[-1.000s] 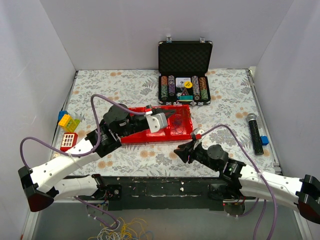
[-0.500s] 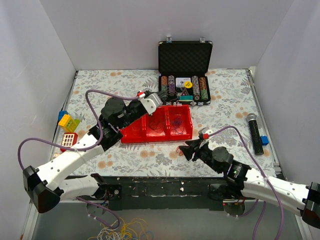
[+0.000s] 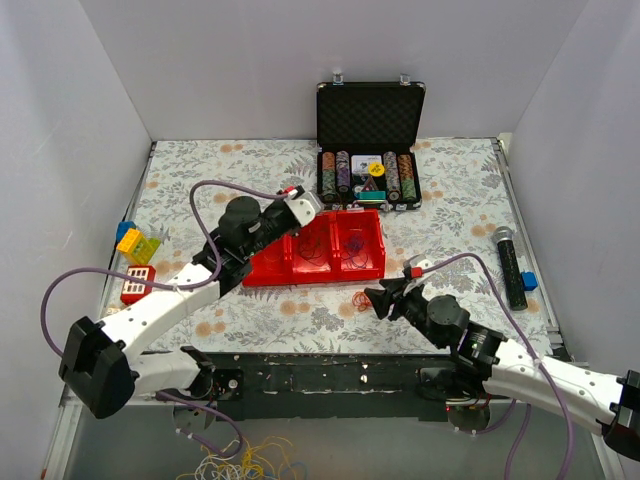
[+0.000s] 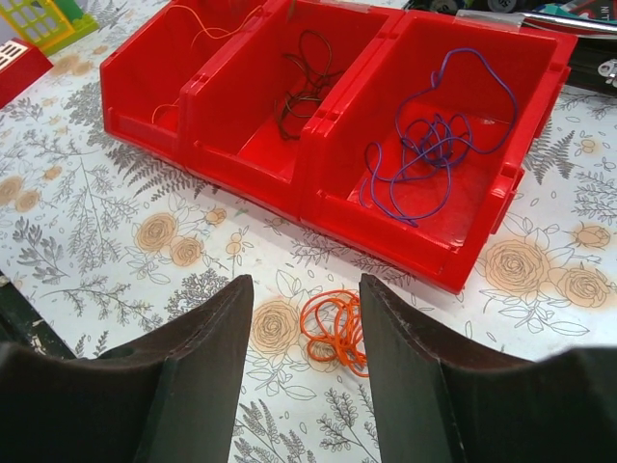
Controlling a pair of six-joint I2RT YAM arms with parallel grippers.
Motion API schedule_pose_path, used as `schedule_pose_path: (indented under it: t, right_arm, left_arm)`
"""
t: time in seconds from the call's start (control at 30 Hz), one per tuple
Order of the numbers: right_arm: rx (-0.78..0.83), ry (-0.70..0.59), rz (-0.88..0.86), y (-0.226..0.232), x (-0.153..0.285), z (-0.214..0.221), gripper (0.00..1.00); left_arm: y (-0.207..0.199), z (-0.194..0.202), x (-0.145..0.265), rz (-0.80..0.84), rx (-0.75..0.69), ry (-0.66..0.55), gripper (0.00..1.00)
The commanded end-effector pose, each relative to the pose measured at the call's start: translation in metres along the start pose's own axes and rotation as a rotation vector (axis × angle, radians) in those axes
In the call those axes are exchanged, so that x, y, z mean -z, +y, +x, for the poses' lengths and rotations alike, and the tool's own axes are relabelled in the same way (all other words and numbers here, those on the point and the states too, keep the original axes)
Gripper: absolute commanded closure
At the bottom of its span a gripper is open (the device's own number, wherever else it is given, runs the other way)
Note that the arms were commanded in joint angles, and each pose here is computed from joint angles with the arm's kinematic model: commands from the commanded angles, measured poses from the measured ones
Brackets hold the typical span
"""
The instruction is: Untangle the cables
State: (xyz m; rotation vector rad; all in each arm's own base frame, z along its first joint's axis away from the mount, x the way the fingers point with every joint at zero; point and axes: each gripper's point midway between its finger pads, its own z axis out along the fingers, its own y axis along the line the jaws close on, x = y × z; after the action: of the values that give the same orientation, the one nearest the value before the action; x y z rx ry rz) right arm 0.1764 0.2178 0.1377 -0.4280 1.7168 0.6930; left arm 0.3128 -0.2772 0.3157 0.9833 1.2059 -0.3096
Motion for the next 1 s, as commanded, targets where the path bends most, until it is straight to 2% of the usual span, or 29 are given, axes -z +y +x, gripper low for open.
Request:
schedule_pose_path:
  t: [0.0, 0.2, 0.5, 0.67, 0.7, 0.73, 0.77, 0.87, 0.97]
  right_arm:
    - [0.004, -0.025, 0.037, -0.007, 0.003, -0.007, 0.44]
    - [-0.010, -0.035, 0.054, -0.011, 0.007, -0.008, 0.43]
    - [-0.019, -0.038, 0.075, -0.017, 0.011, -0.008, 0.43]
    - [-0.021, -0.036, 0.082, -0.018, 0.009, -0.005, 0.43]
    - [-0.021, -0.035, 0.089, -0.019, 0.009, -0.004, 0.43]
    - [-0.018, -0.027, 0.102, -0.021, 0.008, -0.003, 0.43]
    - [-0.018, -0.018, 0.118, -0.024, 0.007, -0.001, 0.42]
    - [-0.014, 0.015, 0.152, -0.029, 0.004, 0.005, 0.39]
    - [-0.015, 0.035, 0.147, -0.029, -0.003, 0.012, 0.37]
  left_arm:
    - [0.003, 0.036, -0.003, -0.028, -0.027, 0.075, 1.00]
    - [-0.007, 0.103, -0.007, -0.039, -0.060, 0.253, 1.00]
    - [-0.034, 0.140, 0.002, 0.056, -0.097, 0.331, 1.00]
    - [-0.055, 0.157, 0.007, 0.144, -0.072, 0.380, 1.00]
    - [-0.057, 0.158, 0.006, 0.155, -0.061, 0.387, 0.97]
    - [-0.056, 0.155, 0.002, 0.156, -0.053, 0.384, 0.87]
    - [-0.057, 0.152, 0.000, 0.163, -0.040, 0.384, 0.71]
    - [-0.058, 0.138, -0.005, 0.193, -0.006, 0.364, 0.36]
    - [-0.058, 0.113, -0.004, 0.223, 0.008, 0.301, 0.29]
